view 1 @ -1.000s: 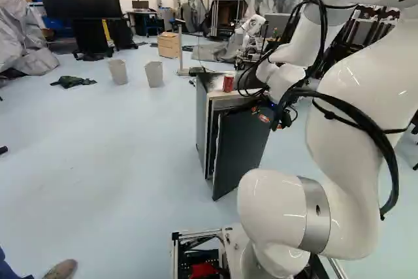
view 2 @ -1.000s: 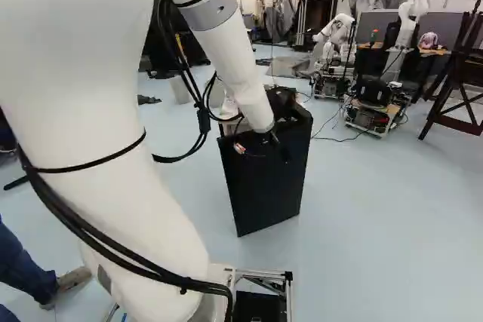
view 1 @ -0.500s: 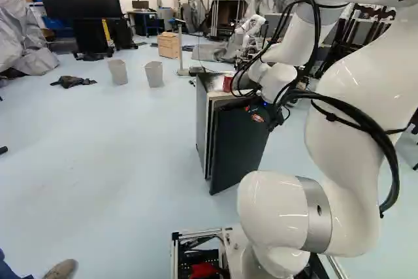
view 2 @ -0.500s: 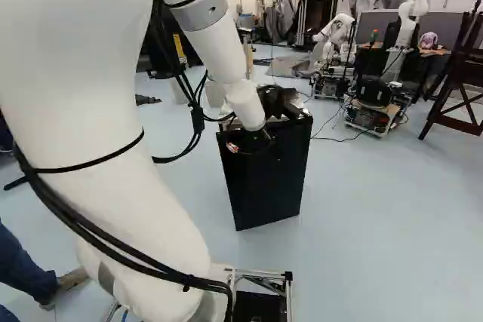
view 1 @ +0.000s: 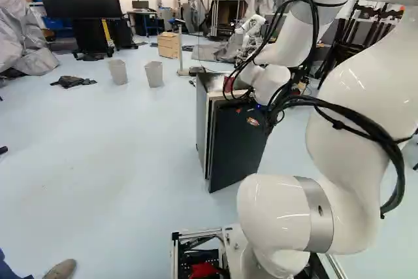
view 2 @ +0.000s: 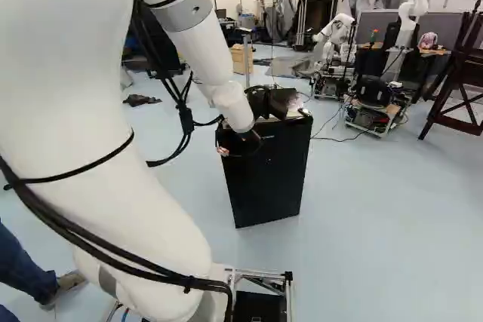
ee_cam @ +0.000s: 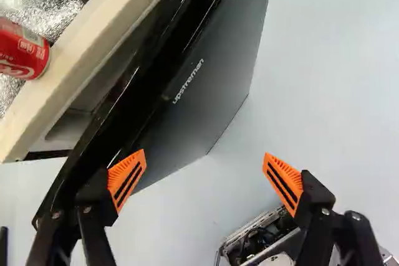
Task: Grab a drink from the fridge
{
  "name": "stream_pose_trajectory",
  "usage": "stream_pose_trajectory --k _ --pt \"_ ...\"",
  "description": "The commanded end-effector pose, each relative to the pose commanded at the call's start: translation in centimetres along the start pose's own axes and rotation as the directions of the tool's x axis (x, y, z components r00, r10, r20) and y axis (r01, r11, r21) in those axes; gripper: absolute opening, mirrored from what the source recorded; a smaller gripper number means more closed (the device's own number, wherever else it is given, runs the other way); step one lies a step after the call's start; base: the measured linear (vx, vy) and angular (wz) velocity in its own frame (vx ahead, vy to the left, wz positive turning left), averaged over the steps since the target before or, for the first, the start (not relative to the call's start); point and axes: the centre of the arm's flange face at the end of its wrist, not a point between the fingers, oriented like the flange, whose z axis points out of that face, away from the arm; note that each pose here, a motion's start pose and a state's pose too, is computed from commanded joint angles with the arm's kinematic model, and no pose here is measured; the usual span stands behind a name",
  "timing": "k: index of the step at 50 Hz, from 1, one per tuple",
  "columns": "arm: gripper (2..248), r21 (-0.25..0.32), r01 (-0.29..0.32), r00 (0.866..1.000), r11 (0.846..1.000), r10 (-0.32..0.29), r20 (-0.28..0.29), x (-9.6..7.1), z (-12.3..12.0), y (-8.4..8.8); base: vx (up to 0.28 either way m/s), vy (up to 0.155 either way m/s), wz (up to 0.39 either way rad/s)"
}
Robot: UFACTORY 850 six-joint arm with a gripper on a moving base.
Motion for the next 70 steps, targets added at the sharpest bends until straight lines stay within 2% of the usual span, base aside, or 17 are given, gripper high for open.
stream_pose_trajectory --k 8,23,45,51,70 --pt "247 -0.001 0.049 0.999 0.999 -0.049 -0.004 -0.6 0.5 -0.3 0.000 0.000 0.000" --pt "247 -0.013 0.136 0.990 0.991 -0.136 -0.031 -0.4 2.3 -0.3 0.000 0.000 0.000" --pt "247 -0.017 0.262 0.960 0.965 -0.262 -0.102 0.3 4.3 -0.6 0.000 0.000 0.000" --pt "247 -0.016 0.275 0.955 0.961 -0.275 -0.115 0.4 4.3 -0.6 0.000 0.000 0.000" --pt "247 -0.009 0.290 0.950 0.957 -0.289 -0.117 0.1 4.3 -1.1 0.000 0.000 0.000"
